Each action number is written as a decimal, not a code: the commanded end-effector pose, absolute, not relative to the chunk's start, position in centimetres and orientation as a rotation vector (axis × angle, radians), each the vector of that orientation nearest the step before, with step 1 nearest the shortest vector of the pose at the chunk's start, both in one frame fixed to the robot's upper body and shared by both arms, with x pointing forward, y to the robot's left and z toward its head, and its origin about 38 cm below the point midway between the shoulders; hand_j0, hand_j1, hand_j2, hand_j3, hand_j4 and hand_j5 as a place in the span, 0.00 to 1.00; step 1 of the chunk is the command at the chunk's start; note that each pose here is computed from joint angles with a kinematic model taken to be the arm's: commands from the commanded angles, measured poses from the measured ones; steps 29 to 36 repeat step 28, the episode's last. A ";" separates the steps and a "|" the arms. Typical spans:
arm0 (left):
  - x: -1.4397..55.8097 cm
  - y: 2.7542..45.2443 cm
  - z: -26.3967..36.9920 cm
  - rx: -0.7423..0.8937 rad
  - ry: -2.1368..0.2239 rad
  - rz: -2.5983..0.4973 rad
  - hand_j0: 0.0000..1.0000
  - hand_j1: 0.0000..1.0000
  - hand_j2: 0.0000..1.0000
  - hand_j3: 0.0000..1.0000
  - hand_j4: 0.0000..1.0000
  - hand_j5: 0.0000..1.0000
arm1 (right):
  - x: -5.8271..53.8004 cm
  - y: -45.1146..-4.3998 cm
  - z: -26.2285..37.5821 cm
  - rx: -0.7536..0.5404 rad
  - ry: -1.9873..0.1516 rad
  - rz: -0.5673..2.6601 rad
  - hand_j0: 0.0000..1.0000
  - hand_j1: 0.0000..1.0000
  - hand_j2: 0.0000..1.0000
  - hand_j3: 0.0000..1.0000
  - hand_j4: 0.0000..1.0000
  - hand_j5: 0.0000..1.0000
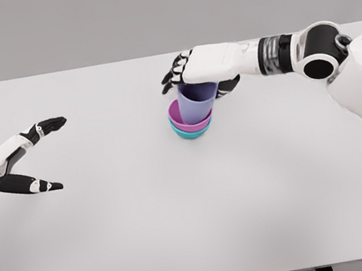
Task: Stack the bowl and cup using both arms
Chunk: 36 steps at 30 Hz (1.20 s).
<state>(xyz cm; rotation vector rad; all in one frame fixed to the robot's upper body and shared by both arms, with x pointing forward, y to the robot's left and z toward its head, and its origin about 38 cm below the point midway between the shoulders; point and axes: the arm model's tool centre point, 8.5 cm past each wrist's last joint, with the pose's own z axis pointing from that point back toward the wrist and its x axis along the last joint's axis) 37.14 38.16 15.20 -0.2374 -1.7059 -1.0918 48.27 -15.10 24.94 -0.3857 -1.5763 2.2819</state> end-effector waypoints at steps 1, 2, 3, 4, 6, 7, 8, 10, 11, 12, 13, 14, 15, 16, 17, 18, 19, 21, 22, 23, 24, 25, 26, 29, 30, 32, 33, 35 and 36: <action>37.2 38.1 15.3 -0.242 -1.711 -1.083 1.00 1.00 1.00 1.00 1.00 1.00 | 48.1 -15.2 26.0 -0.400 -1.613 2.266 1.00 1.00 1.00 1.00 1.00 1.00; 37.2 38.2 15.3 -0.241 -1.710 -1.084 1.00 1.00 1.00 1.00 1.00 1.00 | 47.9 -15.5 27.2 -0.431 -1.646 2.255 1.00 1.00 1.00 1.00 1.00 1.00; 37.2 38.1 15.3 -0.242 -1.711 -1.083 1.00 1.00 1.00 1.00 1.00 1.00 | 47.9 -15.8 28.0 -0.453 -1.666 2.240 1.00 1.00 1.00 1.00 1.00 1.00; 37.2 38.1 15.3 -0.242 -1.711 -1.083 1.00 1.00 1.00 1.00 1.00 1.00 | 48.0 -16.4 28.7 -0.477 -1.677 2.225 1.00 1.00 1.00 1.00 1.00 1.00; 37.2 38.1 15.3 -0.242 -1.711 -1.083 1.00 1.00 1.00 1.00 1.00 1.00 | 48.0 -17.4 29.8 -0.516 -1.693 2.203 1.00 1.00 1.00 1.00 1.00 1.00; 37.2 38.1 15.3 -0.242 -1.711 -1.083 1.00 1.00 1.00 1.00 1.00 1.00 | 48.1 -18.1 30.1 -0.536 -1.685 2.195 1.00 1.00 1.00 1.00 1.00 1.00; 37.2 38.1 15.3 -0.242 -1.711 -1.083 1.00 1.00 1.00 1.00 1.00 1.00 | 48.5 -19.7 30.5 -0.568 -1.669 2.164 1.00 1.00 1.00 1.00 1.00 1.00; 37.2 38.1 15.2 -0.242 -1.710 -1.082 1.00 1.00 1.00 1.00 1.00 1.00 | 49.2 -22.6 30.0 -0.595 -1.596 2.128 1.00 1.00 1.00 1.00 1.00 1.00; 37.2 38.0 15.2 -0.245 -1.714 -1.079 1.00 1.00 1.00 1.00 1.00 1.00 | 50.1 -24.5 28.6 -0.580 -1.530 2.091 1.00 1.00 1.00 1.00 1.00 1.00; 37.2 38.0 15.2 -0.246 -1.714 -1.079 1.00 1.00 1.00 1.00 1.00 1.00 | 51.1 -26.4 26.9 -0.554 -1.462 2.039 1.00 1.00 1.00 1.00 1.00 1.00; 37.2 38.0 15.2 -0.246 -1.715 -1.078 1.00 1.00 1.00 1.00 1.00 1.00 | 51.6 -27.9 25.7 -0.541 -1.414 2.003 1.00 1.00 1.00 1.00 1.00 1.00; 37.2 38.0 15.2 -0.246 -1.715 -1.078 1.00 1.00 1.00 1.00 1.00 1.00 | 51.7 -29.1 25.2 -0.542 -1.379 1.987 1.00 1.00 1.00 1.00 1.00 1.00; 37.2 38.0 15.2 -0.247 -1.713 -1.077 1.00 1.00 1.00 1.00 1.00 1.00 | 51.7 -30.1 24.8 -0.546 -1.350 1.979 1.00 1.00 1.00 1.00 1.00 1.00; 37.2 38.0 15.1 -0.245 -1.712 -1.078 1.00 1.00 1.00 1.00 1.00 1.00 | 51.6 -30.4 24.6 -0.546 -1.339 1.979 1.00 1.00 1.00 1.00 1.00 1.00; 37.2 38.3 14.9 -0.237 -1.703 -1.077 1.00 1.00 1.00 1.00 1.00 1.00 | 51.5 -30.7 24.4 -0.549 -1.326 1.982 1.00 1.00 1.00 1.00 1.00 1.00; 37.3 38.9 14.8 -0.224 -1.698 -1.062 1.00 1.00 1.00 1.00 1.00 1.00 | 51.4 -31.0 24.2 -0.549 -1.313 1.985 1.00 1.00 1.00 1.00 1.00 1.00; 37.5 39.3 15.3 -0.206 -1.711 -1.054 1.00 1.00 1.00 1.00 1.00 1.00 | 51.4 -31.1 23.9 -0.546 -1.306 1.985 1.00 1.00 1.00 1.00 1.00 1.00; 37.5 39.4 15.4 -0.196 -1.711 -1.057 1.00 1.00 1.00 1.00 1.00 1.00 | 51.4 -31.2 23.8 -0.546 -1.303 1.986 1.00 1.00 1.00 1.00 1.00 1.00; 37.5 39.5 15.3 -0.195 -1.708 -1.059 1.00 1.00 1.00 1.00 1.00 1.00 | 51.4 -31.3 23.7 -0.545 -1.299 1.983 1.00 1.00 1.00 1.00 1.00 1.00; 37.5 39.5 15.3 -0.193 -1.707 -1.062 1.00 1.00 1.00 1.00 1.00 1.00 | 51.4 -31.3 23.7 -0.544 -1.298 1.982 1.00 1.00 1.00 1.00 1.00 1.00; 37.5 39.6 15.2 -0.192 -1.705 -1.060 1.00 1.00 1.00 1.00 1.00 1.00 | 51.4 -31.3 23.7 -0.544 -1.297 1.981 1.00 1.00 1.00 1.00 1.00 1.00; 37.5 39.6 15.2 -0.191 -1.704 -1.062 1.00 1.00 1.00 1.00 1.00 1.00 | 51.4 -31.3 23.7 -0.544 -1.298 1.982 1.00 1.00 1.00 1.00 1.00 1.00; 37.5 39.5 15.1 -0.193 -1.703 -1.060 1.00 1.00 1.00 1.00 1.00 1.00 | 51.4 -31.3 23.7 -0.544 -1.297 1.981 1.00 1.00 1.00 1.00 1.00 1.00; 37.3 39.5 14.8 -0.196 -1.693 -1.061 1.00 1.00 1.00 1.00 1.00 1.00 | 51.4 -31.5 23.6 -0.542 -1.292 1.977 1.00 1.00 1.00 1.00 1.00 1.00; 37.3 39.5 14.8 -0.196 -1.693 -1.061 1.00 1.00 1.00 1.00 1.00 1.00 | 51.4 -31.5 23.6 -0.542 -1.292 1.977 1.00 1.00 1.00 1.00 1.00 1.00; 37.3 39.5 14.8 -0.196 -1.693 -1.061 1.00 1.00 1.00 1.00 1.00 1.00 | 51.4 -31.5 23.6 -0.542 -1.292 1.977 1.00 1.00 1.00 1.00 1.00 1.00; 37.3 39.5 14.8 -0.196 -1.693 -1.061 1.00 1.00 1.00 1.00 1.00 1.00 | 51.4 -31.5 23.6 -0.542 -1.292 1.977 1.00 1.00 1.00 1.00 1.00 1.00; 37.3 39.5 14.8 -0.196 -1.693 -1.061 1.00 1.00 1.00 1.00 1.00 1.00 | 51.4 -31.5 23.6 -0.542 -1.292 1.977 1.00 1.00 1.00 1.00 1.00 1.00; 37.3 39.5 14.8 -0.196 -1.693 -1.061 1.00 1.00 1.00 1.00 1.00 1.00 | 51.4 -31.5 23.6 -0.542 -1.292 1.977 1.00 1.00 1.00 1.00 1.00 1.00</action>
